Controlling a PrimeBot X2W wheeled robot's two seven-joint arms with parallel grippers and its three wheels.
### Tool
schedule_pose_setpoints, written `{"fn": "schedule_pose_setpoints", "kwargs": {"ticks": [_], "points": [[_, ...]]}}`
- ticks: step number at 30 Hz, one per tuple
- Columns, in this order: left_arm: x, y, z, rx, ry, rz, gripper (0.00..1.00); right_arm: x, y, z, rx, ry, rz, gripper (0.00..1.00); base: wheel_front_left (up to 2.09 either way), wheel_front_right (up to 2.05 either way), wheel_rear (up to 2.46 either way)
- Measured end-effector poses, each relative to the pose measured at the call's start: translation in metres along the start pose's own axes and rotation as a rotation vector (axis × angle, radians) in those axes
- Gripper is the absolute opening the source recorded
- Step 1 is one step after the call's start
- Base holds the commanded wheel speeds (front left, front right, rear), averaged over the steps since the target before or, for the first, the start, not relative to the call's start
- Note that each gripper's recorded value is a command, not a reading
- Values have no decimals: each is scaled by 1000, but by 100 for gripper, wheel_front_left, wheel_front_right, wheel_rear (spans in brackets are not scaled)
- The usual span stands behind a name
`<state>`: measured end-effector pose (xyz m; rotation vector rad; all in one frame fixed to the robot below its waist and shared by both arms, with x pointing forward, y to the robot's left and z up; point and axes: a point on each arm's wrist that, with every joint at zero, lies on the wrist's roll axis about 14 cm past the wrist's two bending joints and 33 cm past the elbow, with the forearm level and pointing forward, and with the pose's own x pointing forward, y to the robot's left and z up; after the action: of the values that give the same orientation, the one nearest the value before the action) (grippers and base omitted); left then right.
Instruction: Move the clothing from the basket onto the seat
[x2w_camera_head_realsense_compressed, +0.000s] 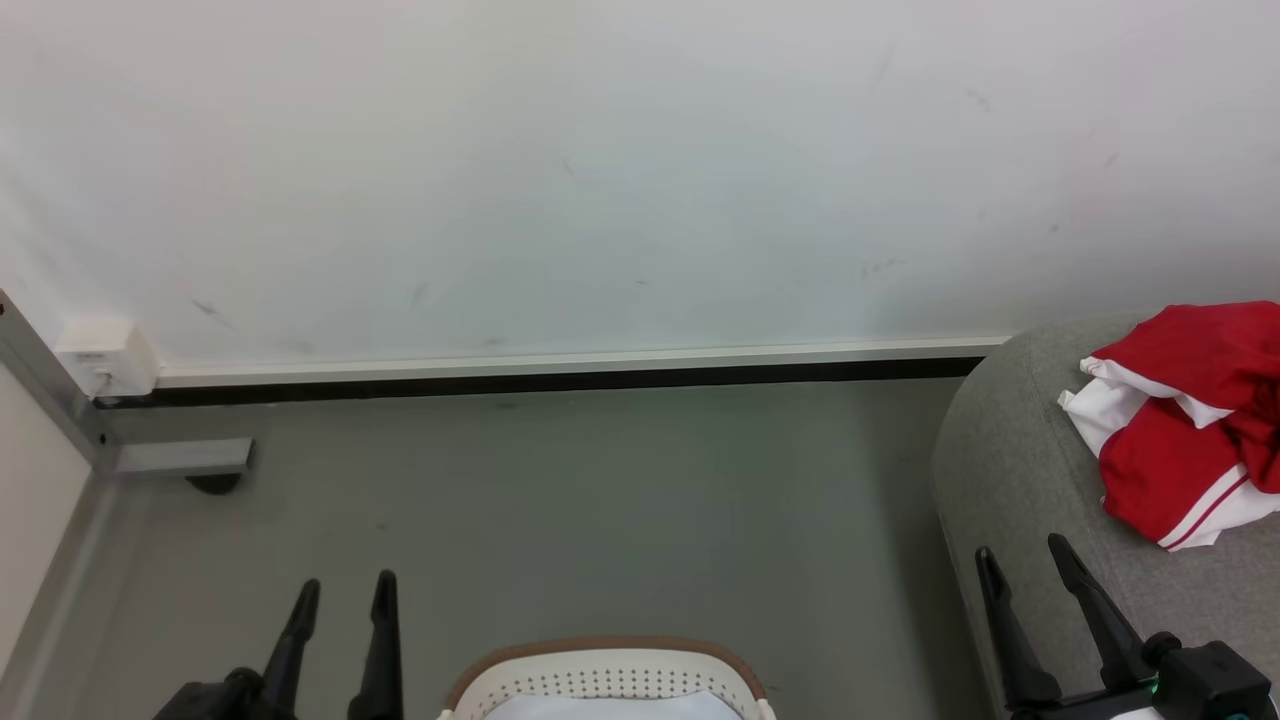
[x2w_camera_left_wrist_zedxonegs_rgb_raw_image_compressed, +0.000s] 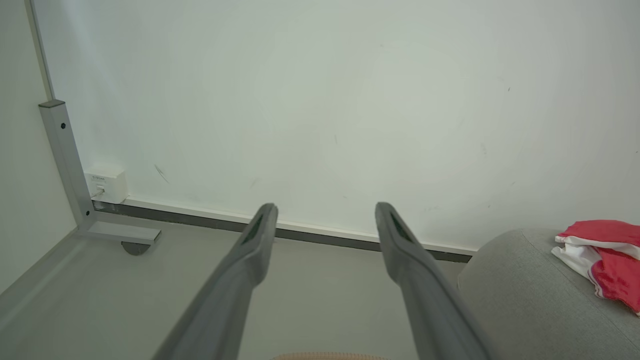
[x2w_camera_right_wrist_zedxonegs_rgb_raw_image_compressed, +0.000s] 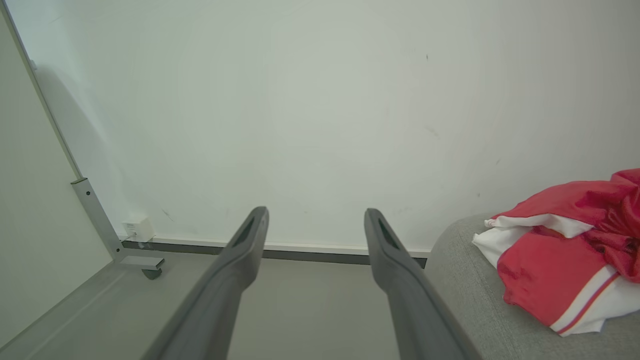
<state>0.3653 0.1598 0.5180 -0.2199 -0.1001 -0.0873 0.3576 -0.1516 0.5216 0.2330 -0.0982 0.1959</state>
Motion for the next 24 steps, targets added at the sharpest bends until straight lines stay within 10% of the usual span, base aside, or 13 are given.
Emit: {"fn": "schedule_pose_setpoints", "kwargs": {"ticks": [24], "points": [[1, 2, -10, 0, 19, 1, 100, 2, 2, -2, 15, 8, -3, 100, 0, 0, 0]]}}
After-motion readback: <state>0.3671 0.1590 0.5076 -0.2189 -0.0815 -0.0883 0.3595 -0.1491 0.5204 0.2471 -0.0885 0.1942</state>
